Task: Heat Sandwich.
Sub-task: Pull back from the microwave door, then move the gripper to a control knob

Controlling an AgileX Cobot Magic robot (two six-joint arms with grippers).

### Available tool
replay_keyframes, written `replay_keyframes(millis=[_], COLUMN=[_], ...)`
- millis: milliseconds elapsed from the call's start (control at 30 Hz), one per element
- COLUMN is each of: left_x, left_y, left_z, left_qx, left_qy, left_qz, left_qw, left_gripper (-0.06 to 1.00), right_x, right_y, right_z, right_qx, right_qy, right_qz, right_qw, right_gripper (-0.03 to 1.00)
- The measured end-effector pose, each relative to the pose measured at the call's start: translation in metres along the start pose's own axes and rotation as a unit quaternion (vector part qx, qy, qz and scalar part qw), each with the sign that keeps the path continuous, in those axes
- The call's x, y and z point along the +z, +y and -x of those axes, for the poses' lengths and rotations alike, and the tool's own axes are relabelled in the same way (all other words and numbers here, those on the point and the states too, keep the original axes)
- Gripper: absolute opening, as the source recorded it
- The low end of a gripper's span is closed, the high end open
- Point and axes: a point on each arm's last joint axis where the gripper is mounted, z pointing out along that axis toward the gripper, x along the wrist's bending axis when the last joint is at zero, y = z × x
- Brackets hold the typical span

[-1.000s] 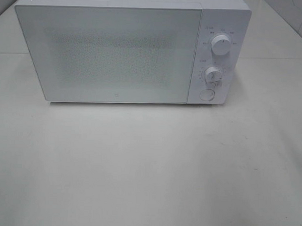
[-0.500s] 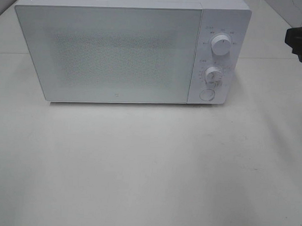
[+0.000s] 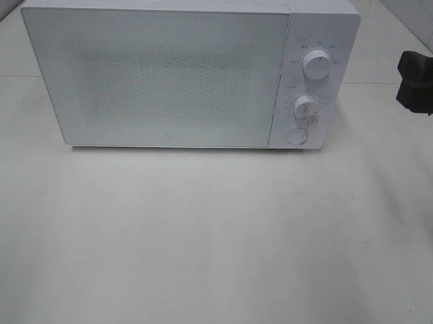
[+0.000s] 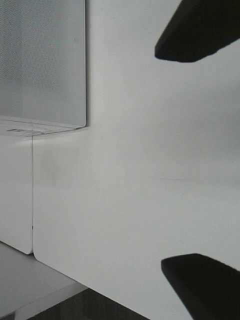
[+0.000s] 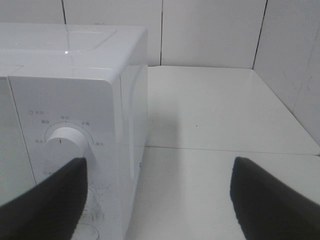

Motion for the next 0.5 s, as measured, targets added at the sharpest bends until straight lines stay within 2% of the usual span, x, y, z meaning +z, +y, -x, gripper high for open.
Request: replay_keyframes(millis=[500], left_x=[0.000], left_y=[0.000], left_z=[0.000], left_qx=[0.000], left_qy=[0.000], left_qz=[0.000], left_qw=[1.000], left_gripper=[0.97], right_x=[0.009], right_y=[-0.041], right_z=[-0.040], right_qx=[0.000], right_qy=[-0.008], right_qz=[-0.008], right_qw=[1.000], right_gripper=[0.76])
